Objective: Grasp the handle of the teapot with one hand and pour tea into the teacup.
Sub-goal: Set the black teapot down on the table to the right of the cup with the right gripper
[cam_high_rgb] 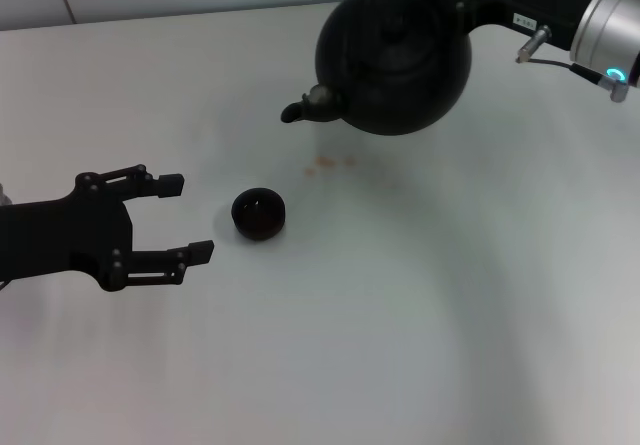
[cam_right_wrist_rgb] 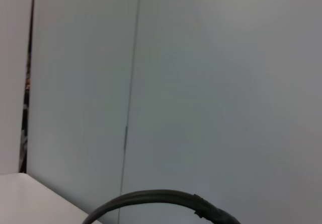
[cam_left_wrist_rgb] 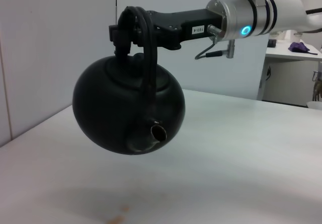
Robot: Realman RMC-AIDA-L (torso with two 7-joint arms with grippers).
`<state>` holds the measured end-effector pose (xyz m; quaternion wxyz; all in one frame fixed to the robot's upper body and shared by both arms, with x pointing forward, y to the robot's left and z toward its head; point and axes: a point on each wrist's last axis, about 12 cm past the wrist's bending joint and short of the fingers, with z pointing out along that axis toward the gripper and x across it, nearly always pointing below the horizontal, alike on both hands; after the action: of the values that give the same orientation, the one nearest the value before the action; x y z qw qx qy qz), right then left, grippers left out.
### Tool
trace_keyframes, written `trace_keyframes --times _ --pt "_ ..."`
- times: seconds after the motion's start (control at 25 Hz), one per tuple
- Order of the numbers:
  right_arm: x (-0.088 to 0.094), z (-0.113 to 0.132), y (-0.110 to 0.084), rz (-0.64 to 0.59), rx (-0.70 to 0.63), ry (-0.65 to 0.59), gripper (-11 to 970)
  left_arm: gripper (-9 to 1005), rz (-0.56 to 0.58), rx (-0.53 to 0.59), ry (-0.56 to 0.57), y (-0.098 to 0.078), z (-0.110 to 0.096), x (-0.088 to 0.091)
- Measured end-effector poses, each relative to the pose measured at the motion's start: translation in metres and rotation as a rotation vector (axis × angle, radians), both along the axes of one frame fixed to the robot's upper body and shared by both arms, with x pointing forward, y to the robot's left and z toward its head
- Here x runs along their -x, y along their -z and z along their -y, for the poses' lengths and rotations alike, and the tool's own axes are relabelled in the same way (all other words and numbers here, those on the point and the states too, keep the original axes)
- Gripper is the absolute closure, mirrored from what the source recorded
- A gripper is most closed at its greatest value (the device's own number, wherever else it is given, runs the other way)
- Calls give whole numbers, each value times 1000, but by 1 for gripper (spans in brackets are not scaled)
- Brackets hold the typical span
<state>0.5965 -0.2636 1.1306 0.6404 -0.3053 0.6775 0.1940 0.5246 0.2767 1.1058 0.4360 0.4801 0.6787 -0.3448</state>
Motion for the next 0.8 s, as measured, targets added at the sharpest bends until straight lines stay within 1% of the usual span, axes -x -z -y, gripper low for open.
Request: trace_keyframes --times 0.12,0.16,0.28,0.36,0.4,0.48,0.52,0.56,0.6,0.64,0.8 --pt "3 5 6 -29 -20 20 848 137 3 -3 1 -1 0 -1" --pt "5 9 12 -58 -36 37 848 137 4 -4 4 -1 1 -1" --pt "6 13 16 -76 -49 54 847 137 5 -5 6 -1 1 -2" --pt "10 19 24 -100 -71 82 847 137 6 -6 7 -2 1 -2" --pt "10 19 24 -100 -71 82 847 137 6 -6 7 -2 1 -2" --pt "14 29 29 -113 -82 119 847 137 7 -5 4 -2 1 -2" --pt "14 29 29 -113 -82 119 847 137 7 -5 4 -2 1 -2" --pt "17 37 32 -120 -92 148 847 137 7 -5 4 -2 1 -2" --pt "17 37 32 -120 -92 148 847 137 7 -4 4 -2 1 -2" --pt "20 42 35 -131 -101 171 847 137 7 -4 4 -2 1 -2" --pt "23 48 41 -149 -109 193 847 137 8 -4 5 -2 2 -3"
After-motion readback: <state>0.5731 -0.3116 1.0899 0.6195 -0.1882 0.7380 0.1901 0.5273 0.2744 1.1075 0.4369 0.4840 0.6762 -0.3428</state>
